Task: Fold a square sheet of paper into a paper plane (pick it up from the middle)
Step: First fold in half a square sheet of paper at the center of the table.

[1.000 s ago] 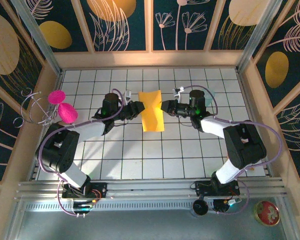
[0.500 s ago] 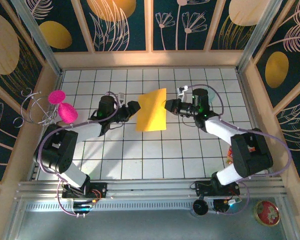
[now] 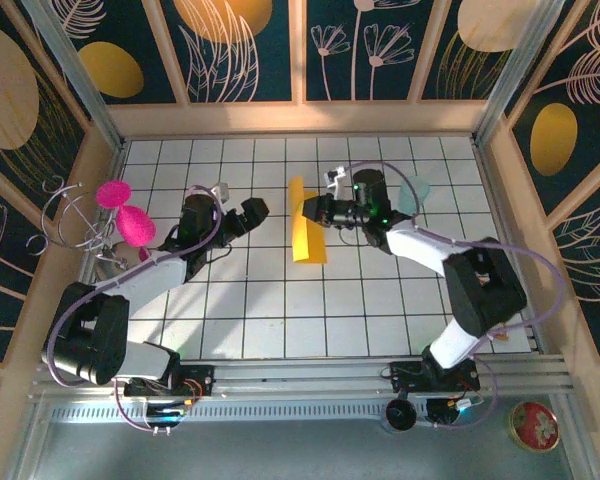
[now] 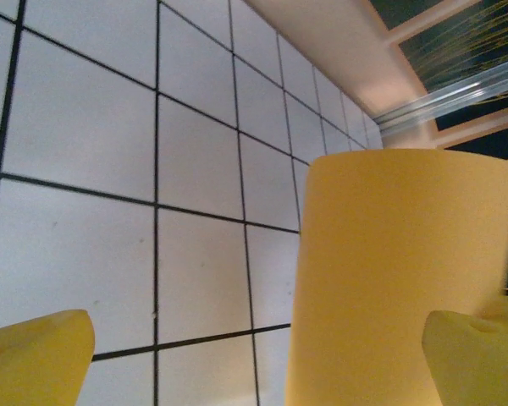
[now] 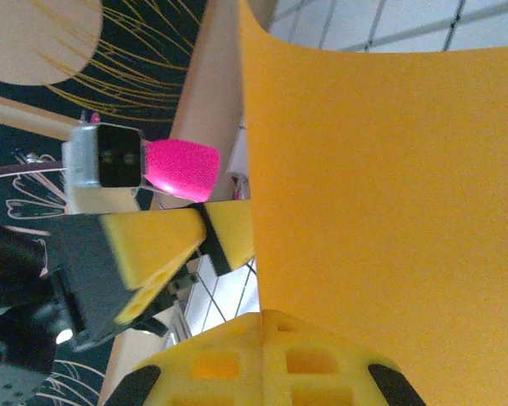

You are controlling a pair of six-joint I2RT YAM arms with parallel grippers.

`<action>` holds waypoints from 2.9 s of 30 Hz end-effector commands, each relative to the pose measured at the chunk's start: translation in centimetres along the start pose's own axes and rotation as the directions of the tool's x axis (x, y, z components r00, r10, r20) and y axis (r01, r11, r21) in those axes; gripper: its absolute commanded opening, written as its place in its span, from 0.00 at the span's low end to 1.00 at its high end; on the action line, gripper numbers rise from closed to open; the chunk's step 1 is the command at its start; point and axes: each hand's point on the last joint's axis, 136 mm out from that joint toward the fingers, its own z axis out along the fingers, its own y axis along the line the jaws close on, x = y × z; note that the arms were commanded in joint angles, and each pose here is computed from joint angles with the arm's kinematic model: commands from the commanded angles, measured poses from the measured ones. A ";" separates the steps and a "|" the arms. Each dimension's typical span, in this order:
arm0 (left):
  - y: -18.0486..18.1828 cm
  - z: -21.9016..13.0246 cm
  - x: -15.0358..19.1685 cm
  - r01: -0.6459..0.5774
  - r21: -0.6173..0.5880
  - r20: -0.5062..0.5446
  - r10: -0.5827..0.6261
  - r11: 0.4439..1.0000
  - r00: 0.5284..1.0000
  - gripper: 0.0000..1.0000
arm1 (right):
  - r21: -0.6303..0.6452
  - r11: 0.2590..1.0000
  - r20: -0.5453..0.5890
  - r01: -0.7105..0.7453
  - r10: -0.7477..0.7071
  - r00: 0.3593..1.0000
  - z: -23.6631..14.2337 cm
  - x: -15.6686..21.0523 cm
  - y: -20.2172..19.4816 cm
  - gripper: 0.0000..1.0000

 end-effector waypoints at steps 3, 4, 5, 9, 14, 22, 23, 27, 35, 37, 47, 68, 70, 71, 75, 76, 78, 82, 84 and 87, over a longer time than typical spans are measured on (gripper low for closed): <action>1.3 0.2 1.9 -0.001 0.000 -0.061 0.001 1.000 0.998 0.97 | -0.104 0.988 0.021 -0.116 0.119 0.993 1.5 0.6 -2.2 0.00; 1.9 0.5 2.5 0.006 -0.011 -0.084 -0.007 1.000 0.996 0.95 | -0.085 0.987 0.016 -0.134 0.136 0.991 1.8 0.9 -3.3 0.00; 2.4 0.8 3.0 0.011 -0.025 -0.108 -0.013 1.000 0.994 0.92 | -0.062 0.986 0.016 -0.153 0.154 0.988 1.9 1.2 -4.4 0.00; 3.7 2.1 4.8 0.041 -0.046 -0.188 -0.049 0.998 0.981 0.84 | -0.005 0.978 0.009 -0.210 0.210 0.978 2.0 2.1 -7.8 0.00; 4.1 3.8 6.2 0.036 -0.089 -0.245 -0.057 0.995 0.968 0.74 | 0.086 0.973 0.011 -0.214 0.214 0.977 1.7 2.6 -10.8 0.00; 3.4 6.1 7.7 0.022 -0.149 -0.264 -0.061 0.989 0.962 0.69 | 0.202 0.965 -0.050 -0.165 0.179 0.983 2.3 2.8 -13.6 0.00; 3.4 6.5 7.8 0.025 -0.153 -0.267 -0.066 0.988 0.961 0.68 | 0.204 0.966 -0.059 -0.162 0.177 0.983 2.4 2.8 -13.7 0.00; 4.3 7.7 8.5 0.035 -0.206 -0.277 -0.092 0.978 0.956 0.64 | 0.182 0.973 -0.093 -0.143 0.162 0.982 2.9 2.4 -13.7 0.00; 6.1 8.8 9.4 0.060 -0.308 -0.275 -0.149 0.949 0.950 0.53 | 0.137 0.981 -0.166 -0.134 0.156 0.974 4.1 2.0 -13.5 0.00; 6.2 9.3 9.5 0.065 -0.313 -0.279 -0.157 0.948 0.947 0.48 | 0.136 0.980 -0.176 -0.143 0.166 0.970 4.2 2.0 -13.8 0.00; 10.8 9.1 12.0 -0.028 -0.478 -0.338 -0.154 0.878 0.928 0.24 | 0.209 0.968 -0.052 -0.140 0.154 0.987 0.1 -1.5 -14.2 0.24; 14.3 9.4 14.7 -0.102 -0.576 -0.409 -0.178 0.811 0.895 0.32 | 0.253 0.961 -0.071 -0.111 0.133 0.989 0.4 -0.5 -14.3 0.24; 14.4 9.5 14.6 -0.119 -0.570 -0.422 -0.165 0.813 0.892 0.33 | 0.251 0.962 -0.076 -0.107 0.129 0.989 0.5 -0.4 -14.2 0.24; 14.3 9.6 14.7 -0.130 -0.562 -0.433 -0.157 0.817 0.888 0.33 | 0.249 0.963 -0.080 -0.103 0.126 0.989 0.6 -0.3 -14.2 0.24; 14.5 9.6 14.7 -0.162 -0.560 -0.456 -0.139 0.812 0.879 0.35 | 0.254 0.962 -0.082 -0.096 0.120 0.989 0.8 -0.2 -14.1 0.24; 14.5 9.6 14.8 -0.168 -0.561 -0.461 -0.137 0.810 0.877 0.35 | 0.257 0.962 -0.081 -0.097 0.121 0.989 0.7 -0.2 -14.1 0.24; 14.7 9.5 14.8 -0.181 -0.566 -0.468 -0.132 0.804 0.874 0.35 | 0.259 0.961 -0.078 -0.093 0.116 0.990 0.8 -0.2 -14.0 0.24; 14.9 9.4 14.7 -0.191 -0.571 -0.469 -0.127 0.798 0.874 0.35 | 0.252 0.964 -0.074 -0.090 0.112 0.991 0.9 -0.4 -13.8 0.24; 15.0 9.5 14.8 -0.189 -0.571 -0.470 -0.130 0.799 0.873 0.35 | 0.245 0.966 -0.084 -0.086 0.110 0.990 1.2 -0.3 -13.6 0.22; 15.0 9.6 14.9 -0.184 -0.572 -0.468 -0.134 0.799 0.873 0.36 | 0.241 0.967 -0.102 -0.079 0.106 0.989 1.7 0.1 -13.4 0.20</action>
